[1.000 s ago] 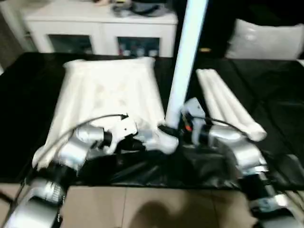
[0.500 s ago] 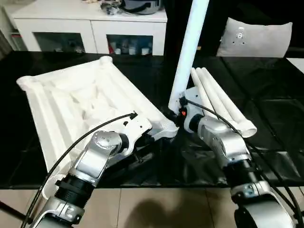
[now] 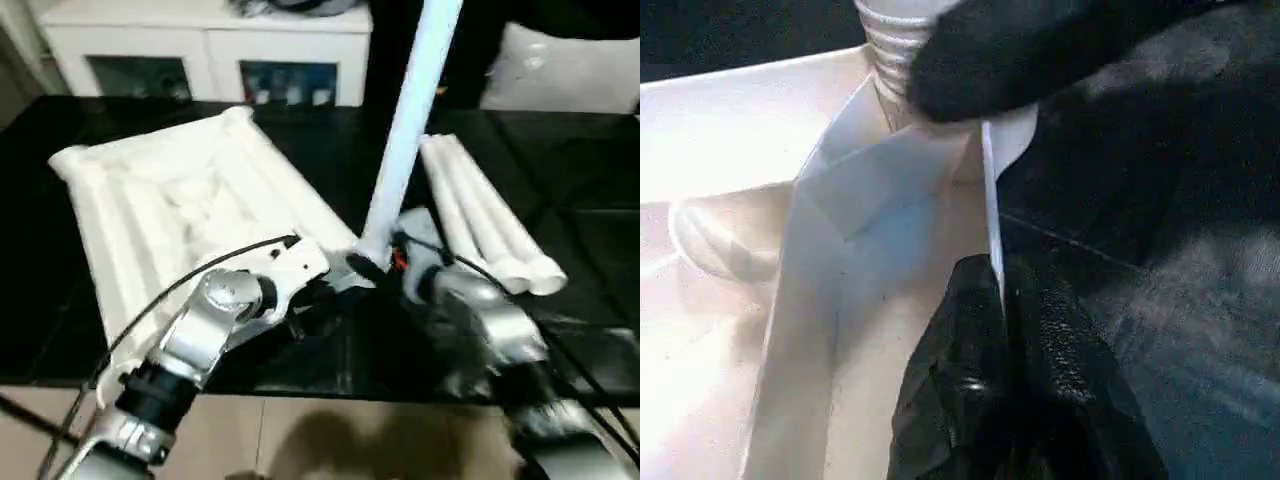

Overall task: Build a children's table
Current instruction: Rotate leg to tighten

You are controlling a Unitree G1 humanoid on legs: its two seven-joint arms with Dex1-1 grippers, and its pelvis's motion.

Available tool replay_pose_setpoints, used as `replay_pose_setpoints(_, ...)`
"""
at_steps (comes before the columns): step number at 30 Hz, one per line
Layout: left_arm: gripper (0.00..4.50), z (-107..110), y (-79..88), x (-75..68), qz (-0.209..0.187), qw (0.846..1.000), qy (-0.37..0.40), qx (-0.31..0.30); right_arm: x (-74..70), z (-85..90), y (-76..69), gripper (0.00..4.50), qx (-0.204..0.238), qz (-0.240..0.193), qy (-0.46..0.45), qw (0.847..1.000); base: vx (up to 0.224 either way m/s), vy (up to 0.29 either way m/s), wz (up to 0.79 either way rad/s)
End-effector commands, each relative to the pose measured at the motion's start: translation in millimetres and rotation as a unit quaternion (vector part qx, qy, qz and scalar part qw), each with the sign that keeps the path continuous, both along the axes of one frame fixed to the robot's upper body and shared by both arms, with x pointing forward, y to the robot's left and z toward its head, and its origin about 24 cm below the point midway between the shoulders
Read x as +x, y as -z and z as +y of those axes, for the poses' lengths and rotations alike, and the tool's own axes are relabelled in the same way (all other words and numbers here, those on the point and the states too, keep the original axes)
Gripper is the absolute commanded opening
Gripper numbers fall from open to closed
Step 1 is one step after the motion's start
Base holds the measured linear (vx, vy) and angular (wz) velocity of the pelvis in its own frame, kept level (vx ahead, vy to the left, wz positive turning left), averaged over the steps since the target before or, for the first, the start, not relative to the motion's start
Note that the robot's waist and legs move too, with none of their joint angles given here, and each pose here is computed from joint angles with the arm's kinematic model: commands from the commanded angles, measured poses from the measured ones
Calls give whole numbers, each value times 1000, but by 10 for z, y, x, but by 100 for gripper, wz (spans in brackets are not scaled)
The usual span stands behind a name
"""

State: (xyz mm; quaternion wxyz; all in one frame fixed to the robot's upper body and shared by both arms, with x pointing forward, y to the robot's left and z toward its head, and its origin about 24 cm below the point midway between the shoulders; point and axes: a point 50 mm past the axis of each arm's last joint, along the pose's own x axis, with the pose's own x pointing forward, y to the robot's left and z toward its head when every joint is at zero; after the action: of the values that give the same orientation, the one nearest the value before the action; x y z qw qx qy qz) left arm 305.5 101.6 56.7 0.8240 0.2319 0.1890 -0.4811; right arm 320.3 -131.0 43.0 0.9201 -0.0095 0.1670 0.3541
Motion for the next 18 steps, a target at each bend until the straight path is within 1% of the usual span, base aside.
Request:
replay_pose_setpoints(1,0,44,14,19,-8,999,29,31,-127,-62,65,401,1,8,-41,999,0,0,0)
replay_pose_setpoints(2,0,52,22,15,-8,999,39,35,-146,-91,52,406,-1,2,-50,999,0,0,0)
replay_pose_setpoints(3,0,71,41,6,-5,997,59,45,-168,-150,21,416,-13,-13,-65,998,0,0,0)
replay_pose_setpoints(4,0,89,60,-15,-1,995,88,52,-182,-245,-51,428,-23,-32,-85,996,0,0,0)
replay_pose_setpoints(5,0,91,61,-19,0,994,93,52,-184,-258,-62,428,-24,-34,-88,995,0,0,0)
replay_pose_setpoints(6,0,104,70,-26,5,993,105,55,-193,-299,-111,445,-25,-42,-100,994,0,0,0)
replay_pose_setpoints(7,0,113,75,-29,9,992,112,56,-200,-322,-142,448,-26,-47,-108,993,0,0,0)
replay_pose_setpoints(10,0,173,105,-62,15,981,173,80,-230,-434,-280,448,-33,-55,-156,986,0,0,0)
replay_pose_setpoints(14,0,212,110,-89,27,973,208,94,-244,-457,-325,448,-36,-53,-190,980,0,0,0)
replay_pose_setpoints(18,0,203,87,-122,30,961,256,99,-238,-430,-301,448,-41,-44,-226,972,0,0,0)
